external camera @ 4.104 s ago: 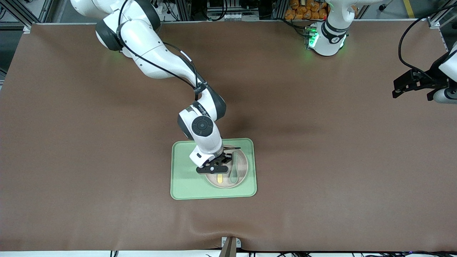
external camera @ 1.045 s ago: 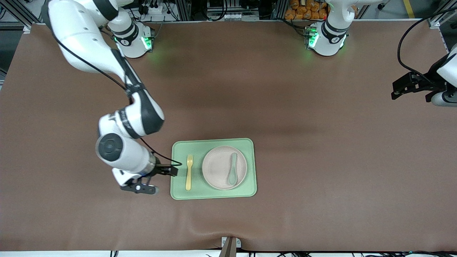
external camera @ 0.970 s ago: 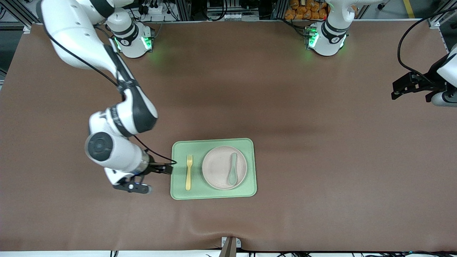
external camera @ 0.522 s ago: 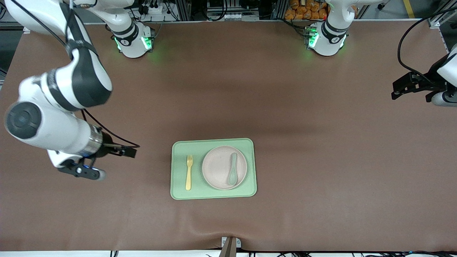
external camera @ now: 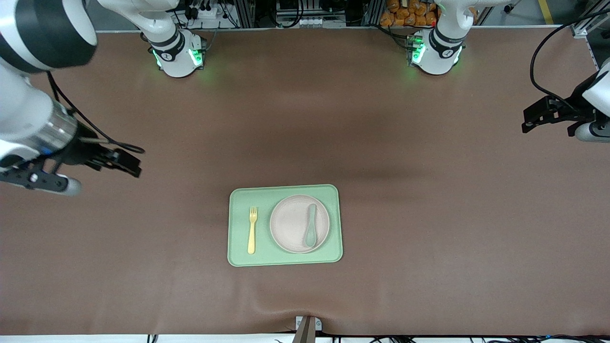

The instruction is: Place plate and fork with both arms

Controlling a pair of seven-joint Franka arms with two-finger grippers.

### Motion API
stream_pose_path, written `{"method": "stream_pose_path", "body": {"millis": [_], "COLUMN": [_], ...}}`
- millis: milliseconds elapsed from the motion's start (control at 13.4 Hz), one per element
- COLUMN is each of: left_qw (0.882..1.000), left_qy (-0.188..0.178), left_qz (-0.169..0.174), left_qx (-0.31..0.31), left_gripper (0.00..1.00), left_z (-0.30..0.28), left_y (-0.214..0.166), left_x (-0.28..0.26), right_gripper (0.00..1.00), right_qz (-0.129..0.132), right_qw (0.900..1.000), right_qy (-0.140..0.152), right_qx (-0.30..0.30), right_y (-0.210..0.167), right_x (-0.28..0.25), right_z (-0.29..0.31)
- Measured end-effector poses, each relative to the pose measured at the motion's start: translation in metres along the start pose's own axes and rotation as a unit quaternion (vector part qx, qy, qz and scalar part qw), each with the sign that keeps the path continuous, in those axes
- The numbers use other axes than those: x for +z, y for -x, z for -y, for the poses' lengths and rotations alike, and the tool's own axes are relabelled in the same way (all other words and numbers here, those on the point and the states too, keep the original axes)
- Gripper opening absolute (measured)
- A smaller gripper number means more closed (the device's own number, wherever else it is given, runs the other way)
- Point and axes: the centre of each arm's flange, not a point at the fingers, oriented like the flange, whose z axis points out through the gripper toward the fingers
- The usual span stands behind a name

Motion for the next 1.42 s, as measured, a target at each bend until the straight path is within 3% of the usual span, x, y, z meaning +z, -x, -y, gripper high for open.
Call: {"method": "stream_pose_path", "body": {"millis": [522,1418], "left_qw": [1.000,1.000], "left_qy": [0.000,0.000], "left_qz": [0.000,-0.003], "left_qx": [0.000,-0.001], "left_gripper": [1.00,1.00], "left_z": [0.000,0.001], "left_y": [0.000,0.001], "left_x": [0.000,-0.002], "right_gripper": [1.00,1.00], "right_qz": [0.003,-0.002], "right_qw": [0.999,0.998], "right_qy": [0.022,0.021], "right_qx": [-0.031,-0.067], "right_y": [0.058,0.036], "right_x": [-0.020,-0.032], "right_z": [-0.038,-0.098]}}
